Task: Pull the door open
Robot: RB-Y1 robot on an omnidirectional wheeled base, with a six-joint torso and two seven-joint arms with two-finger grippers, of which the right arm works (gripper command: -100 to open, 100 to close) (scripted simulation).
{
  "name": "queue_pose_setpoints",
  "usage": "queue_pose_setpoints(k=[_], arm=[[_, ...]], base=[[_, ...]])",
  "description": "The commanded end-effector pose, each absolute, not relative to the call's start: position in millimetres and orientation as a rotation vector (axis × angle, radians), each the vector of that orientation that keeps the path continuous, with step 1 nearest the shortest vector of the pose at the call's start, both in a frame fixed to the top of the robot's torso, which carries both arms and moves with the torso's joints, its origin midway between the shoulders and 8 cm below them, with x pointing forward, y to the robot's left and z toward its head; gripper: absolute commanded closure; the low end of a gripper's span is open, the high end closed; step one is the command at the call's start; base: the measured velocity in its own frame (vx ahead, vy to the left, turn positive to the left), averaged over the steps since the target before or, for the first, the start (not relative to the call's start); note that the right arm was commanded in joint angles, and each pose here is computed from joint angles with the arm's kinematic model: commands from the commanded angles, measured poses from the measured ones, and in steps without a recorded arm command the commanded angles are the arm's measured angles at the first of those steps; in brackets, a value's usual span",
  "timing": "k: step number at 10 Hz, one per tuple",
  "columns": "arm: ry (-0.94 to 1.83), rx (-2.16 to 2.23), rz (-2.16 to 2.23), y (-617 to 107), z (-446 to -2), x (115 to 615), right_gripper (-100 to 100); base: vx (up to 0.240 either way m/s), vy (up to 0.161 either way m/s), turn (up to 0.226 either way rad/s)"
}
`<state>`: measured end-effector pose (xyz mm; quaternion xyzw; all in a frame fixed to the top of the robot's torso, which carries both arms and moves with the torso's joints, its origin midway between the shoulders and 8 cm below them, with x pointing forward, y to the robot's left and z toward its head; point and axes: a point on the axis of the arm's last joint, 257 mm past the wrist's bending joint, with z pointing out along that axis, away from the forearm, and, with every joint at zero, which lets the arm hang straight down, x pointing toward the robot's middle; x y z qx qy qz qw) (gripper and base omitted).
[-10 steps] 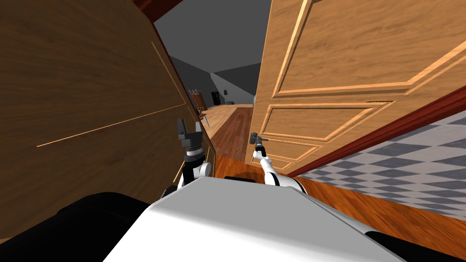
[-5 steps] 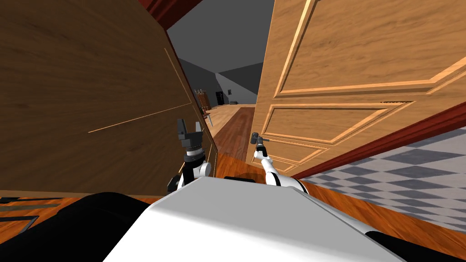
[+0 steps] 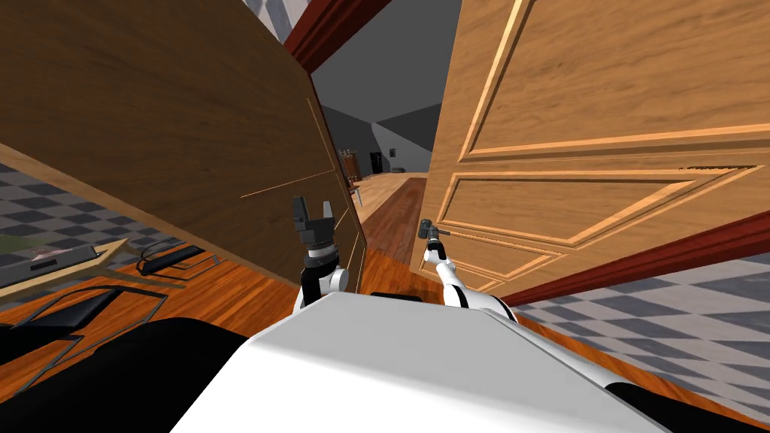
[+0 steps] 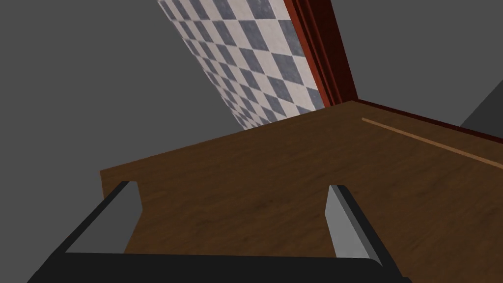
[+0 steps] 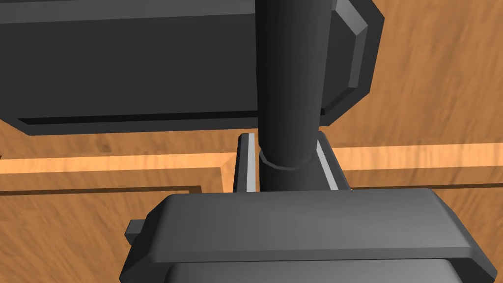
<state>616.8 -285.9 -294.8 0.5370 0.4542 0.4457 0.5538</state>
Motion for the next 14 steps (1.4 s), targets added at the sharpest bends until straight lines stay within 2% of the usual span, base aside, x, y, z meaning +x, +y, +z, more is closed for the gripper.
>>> queue_pose_setpoints(k=[1, 9, 14], arm=[[1.082, 1.263, 1.067, -279, -294, 619, 100], [1.073, 1.267, 1.055, -311, -294, 619, 100], [1.060, 1.280, 1.045, -351, -294, 616, 100]], base=[[-0.075, -0.017, 0.214], [-0.054, 0.016, 0.156], [-0.086, 0.106, 0.116]])
